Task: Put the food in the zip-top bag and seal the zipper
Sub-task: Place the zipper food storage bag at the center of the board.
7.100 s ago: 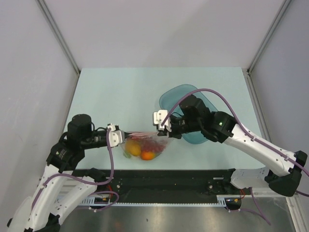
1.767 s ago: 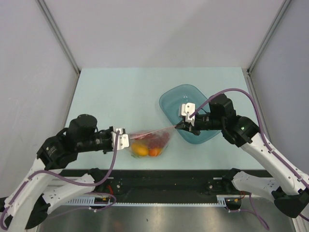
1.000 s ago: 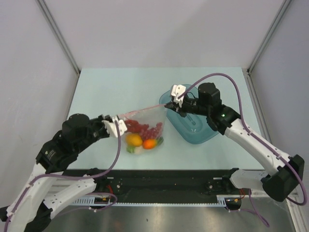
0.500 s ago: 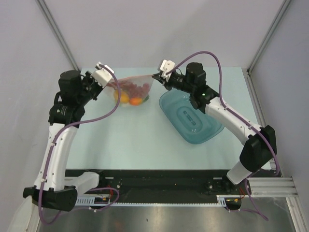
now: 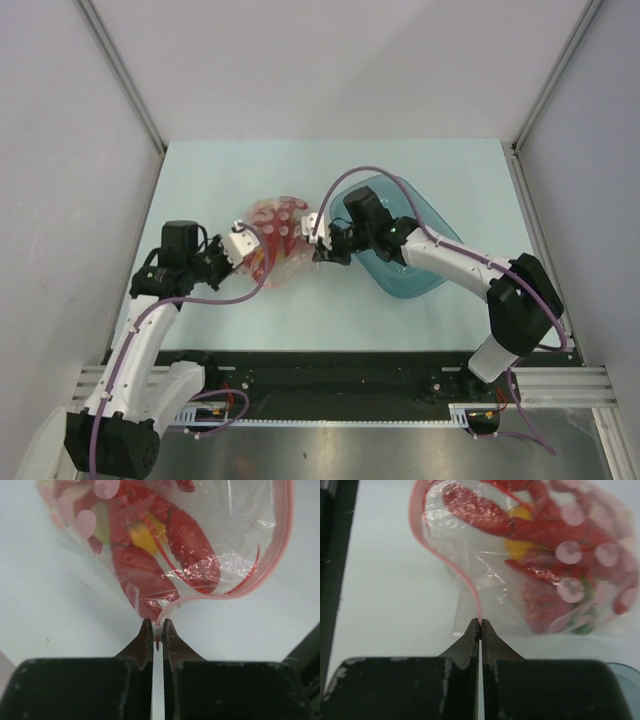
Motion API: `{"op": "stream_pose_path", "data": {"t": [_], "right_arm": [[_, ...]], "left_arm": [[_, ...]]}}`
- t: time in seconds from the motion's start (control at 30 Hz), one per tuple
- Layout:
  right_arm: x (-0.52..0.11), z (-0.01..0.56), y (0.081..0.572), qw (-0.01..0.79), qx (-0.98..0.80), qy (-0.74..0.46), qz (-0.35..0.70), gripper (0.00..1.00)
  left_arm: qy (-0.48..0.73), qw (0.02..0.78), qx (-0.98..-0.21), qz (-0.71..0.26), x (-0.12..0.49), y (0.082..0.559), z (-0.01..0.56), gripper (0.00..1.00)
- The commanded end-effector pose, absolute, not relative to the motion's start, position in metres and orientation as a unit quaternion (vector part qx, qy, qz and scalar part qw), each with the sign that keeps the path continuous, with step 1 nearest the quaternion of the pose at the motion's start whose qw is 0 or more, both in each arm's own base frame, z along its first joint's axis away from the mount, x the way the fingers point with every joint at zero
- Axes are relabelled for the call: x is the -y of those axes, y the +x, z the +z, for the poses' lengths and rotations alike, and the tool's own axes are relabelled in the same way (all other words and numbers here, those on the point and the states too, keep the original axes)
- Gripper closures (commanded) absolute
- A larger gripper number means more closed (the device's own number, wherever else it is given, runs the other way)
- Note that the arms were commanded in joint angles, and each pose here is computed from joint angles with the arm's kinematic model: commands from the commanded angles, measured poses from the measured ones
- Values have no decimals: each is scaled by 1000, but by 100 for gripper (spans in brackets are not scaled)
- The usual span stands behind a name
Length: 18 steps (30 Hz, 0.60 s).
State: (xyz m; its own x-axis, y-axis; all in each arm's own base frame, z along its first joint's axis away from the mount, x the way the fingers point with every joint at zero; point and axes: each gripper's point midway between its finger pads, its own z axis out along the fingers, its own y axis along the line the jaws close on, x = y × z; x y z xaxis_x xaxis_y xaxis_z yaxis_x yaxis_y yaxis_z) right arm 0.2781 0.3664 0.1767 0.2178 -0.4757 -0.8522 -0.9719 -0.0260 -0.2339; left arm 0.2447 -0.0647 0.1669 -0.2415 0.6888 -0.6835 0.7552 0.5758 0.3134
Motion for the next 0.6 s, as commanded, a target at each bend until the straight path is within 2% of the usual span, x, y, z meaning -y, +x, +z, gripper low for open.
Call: {"op": "stream_pose_path", "data": {"t": [0.0,0.07,0.17,0.2,0.23,0.3,0.37,0.43,0.47,0.57], "right_arm": [[-355,164,242,389,-537,-684,303,100],[-346,148,230,366,-543,-693,302,100],[-335,127,214,331,-540,-717,291,100],[-333,123,212,325,-538,-723,287,97],[-329,120,208,314,-542,-725,285,93],[-330,123,201,310,-541,-728,286,64],[-330,142,198,329,-541,-717,291,34],[-332,160,200,351,-558,-692,295,25],[-330,180,199,374,-555,-681,296,15],[-326,227,200,429,-568,-633,305,5]], "left_arm": [[517,397,-751,-101,83,212,159,95],[528,379,-750,-123,86,194,149,90],[552,366,-737,-134,88,179,140,72],[562,356,-734,-139,88,171,135,57],[563,352,-735,-140,87,168,132,50],[551,351,-745,-133,83,166,134,33],[547,358,-746,-129,83,166,148,25],[533,376,-747,-133,86,166,172,5],[527,385,-745,-136,89,167,183,0],[481,426,-748,-167,102,178,227,0]]}}
